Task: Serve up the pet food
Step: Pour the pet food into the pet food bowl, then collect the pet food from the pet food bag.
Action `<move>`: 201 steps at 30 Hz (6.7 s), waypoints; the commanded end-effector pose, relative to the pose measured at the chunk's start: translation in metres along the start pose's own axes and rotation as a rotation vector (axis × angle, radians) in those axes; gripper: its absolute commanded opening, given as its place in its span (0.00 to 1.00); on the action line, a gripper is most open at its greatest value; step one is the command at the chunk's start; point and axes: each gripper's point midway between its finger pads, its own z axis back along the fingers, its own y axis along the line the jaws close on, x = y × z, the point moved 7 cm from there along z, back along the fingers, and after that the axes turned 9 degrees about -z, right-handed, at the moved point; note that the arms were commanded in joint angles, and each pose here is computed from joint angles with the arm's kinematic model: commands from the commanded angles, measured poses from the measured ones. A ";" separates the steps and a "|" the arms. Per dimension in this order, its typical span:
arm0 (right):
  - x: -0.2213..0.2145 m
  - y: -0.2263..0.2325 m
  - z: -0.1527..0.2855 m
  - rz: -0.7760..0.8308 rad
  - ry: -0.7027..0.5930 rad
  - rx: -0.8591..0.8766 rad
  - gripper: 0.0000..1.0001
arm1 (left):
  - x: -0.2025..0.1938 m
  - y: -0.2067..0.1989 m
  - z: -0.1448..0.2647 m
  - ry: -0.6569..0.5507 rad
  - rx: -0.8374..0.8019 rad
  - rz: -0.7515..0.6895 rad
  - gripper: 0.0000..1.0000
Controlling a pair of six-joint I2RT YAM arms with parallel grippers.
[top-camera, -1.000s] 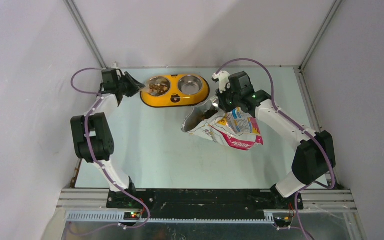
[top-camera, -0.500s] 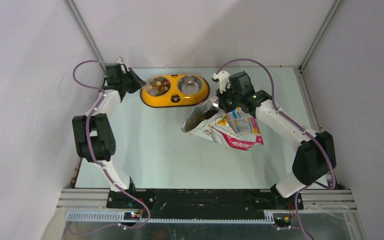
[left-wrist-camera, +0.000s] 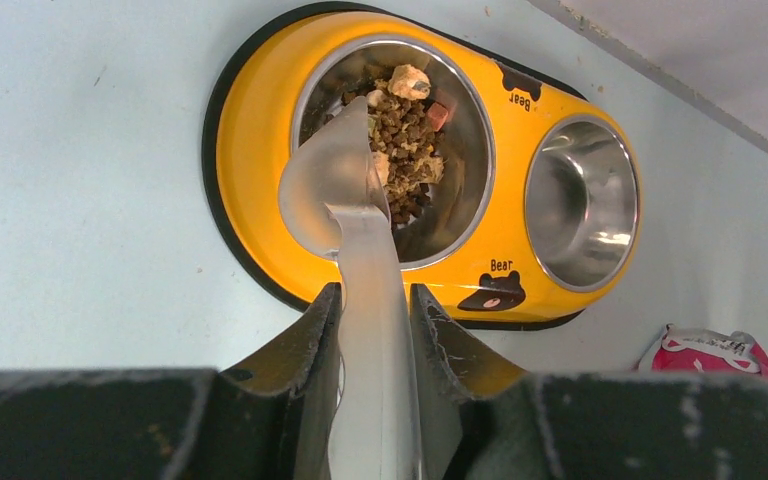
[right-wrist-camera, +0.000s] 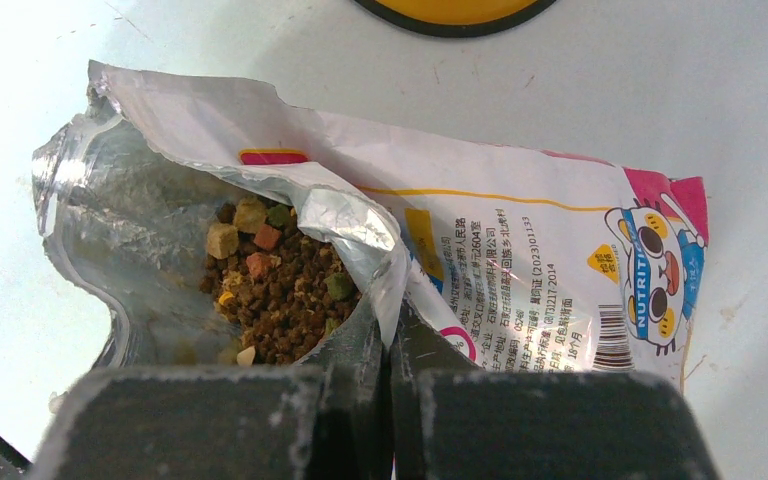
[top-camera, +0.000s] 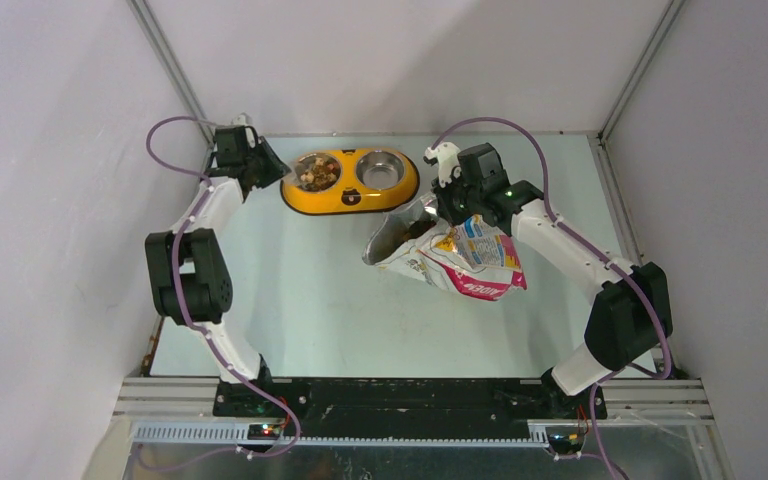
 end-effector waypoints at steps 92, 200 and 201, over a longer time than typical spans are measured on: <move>0.001 -0.017 0.026 -0.003 -0.020 -0.109 0.00 | -0.080 -0.156 0.195 0.056 -0.643 -0.589 0.00; -0.028 -0.041 0.061 -0.014 0.123 0.013 0.00 | -0.194 -0.271 0.131 0.535 -1.307 -0.048 0.00; -0.029 -0.040 0.062 -0.013 0.121 0.013 0.00 | -0.194 -0.270 0.131 0.536 -1.306 -0.041 0.00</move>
